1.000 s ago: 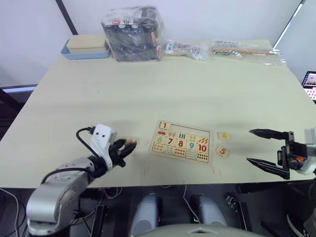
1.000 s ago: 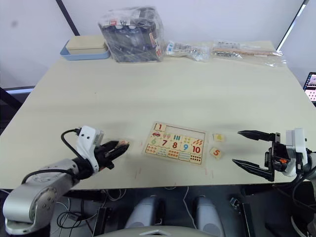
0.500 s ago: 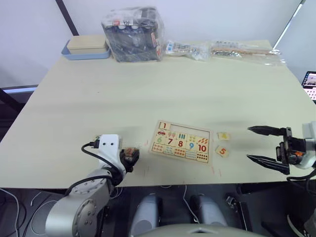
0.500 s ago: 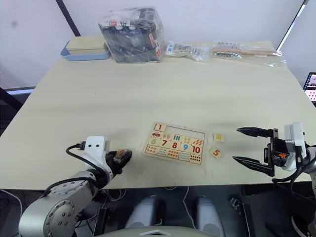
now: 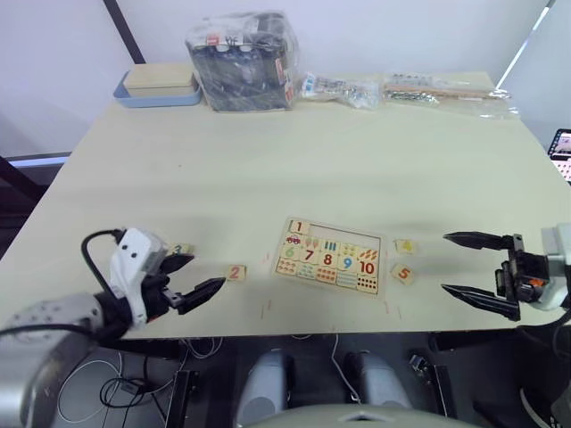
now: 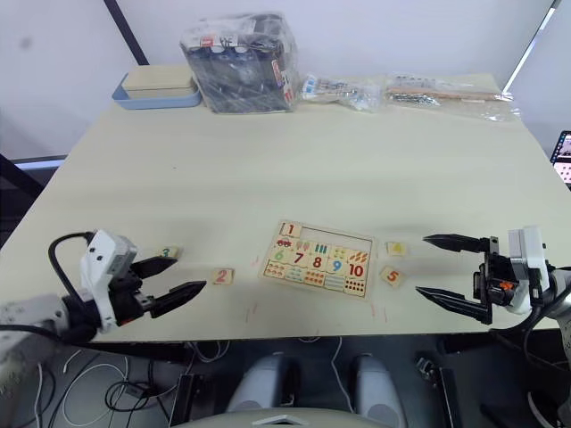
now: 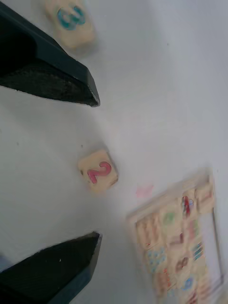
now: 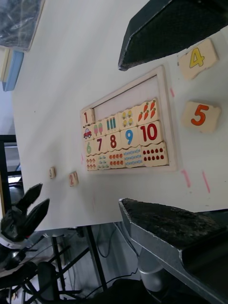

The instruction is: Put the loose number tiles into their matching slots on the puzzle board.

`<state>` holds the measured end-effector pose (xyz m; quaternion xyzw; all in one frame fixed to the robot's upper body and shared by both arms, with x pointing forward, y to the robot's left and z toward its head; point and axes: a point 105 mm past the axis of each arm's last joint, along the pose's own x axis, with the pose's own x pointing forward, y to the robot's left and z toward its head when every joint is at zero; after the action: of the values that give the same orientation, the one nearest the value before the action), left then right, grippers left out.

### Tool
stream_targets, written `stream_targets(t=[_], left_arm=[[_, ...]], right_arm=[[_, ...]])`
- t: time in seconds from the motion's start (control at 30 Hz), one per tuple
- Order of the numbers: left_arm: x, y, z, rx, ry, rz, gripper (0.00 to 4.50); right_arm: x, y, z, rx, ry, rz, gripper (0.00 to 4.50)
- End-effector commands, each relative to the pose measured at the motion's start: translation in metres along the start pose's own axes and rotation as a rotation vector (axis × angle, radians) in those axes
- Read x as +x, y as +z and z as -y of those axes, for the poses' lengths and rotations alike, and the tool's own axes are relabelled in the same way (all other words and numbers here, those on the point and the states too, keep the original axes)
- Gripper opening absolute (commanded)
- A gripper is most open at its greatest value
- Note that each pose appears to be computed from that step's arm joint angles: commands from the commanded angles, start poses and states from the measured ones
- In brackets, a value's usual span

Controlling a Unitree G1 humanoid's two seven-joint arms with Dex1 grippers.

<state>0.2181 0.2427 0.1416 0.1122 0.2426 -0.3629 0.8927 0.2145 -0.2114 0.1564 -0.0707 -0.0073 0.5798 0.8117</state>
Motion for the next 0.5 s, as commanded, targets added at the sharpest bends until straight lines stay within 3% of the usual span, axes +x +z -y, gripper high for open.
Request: stream_targets(t=[0.03, 0.13, 0.37, 0.5], left_arm=[[-0.002, 0.011, -0.010, 0.192, -0.175, 0.007, 4.45], [0.001, 0.010, -0.021, 0.276, -0.247, -0.022, 4.45], [0.028, 0.002, -0.017, 0.429, -0.439, -0.091, 4.45], [0.040, -0.002, -0.023, 0.471, -0.443, -0.116, 4.45]], right_arm=[[0.000, 0.016, -0.006, -0.045, 0.009, 0.023, 4.50], [0.001, 0.018, -0.010, -0.044, 0.019, 0.021, 4.50], [0.000, 0.018, -0.016, -0.042, 0.014, 0.009, 4.50], [0.001, 0.019, -0.019, -0.042, 0.007, 0.008, 4.50]])
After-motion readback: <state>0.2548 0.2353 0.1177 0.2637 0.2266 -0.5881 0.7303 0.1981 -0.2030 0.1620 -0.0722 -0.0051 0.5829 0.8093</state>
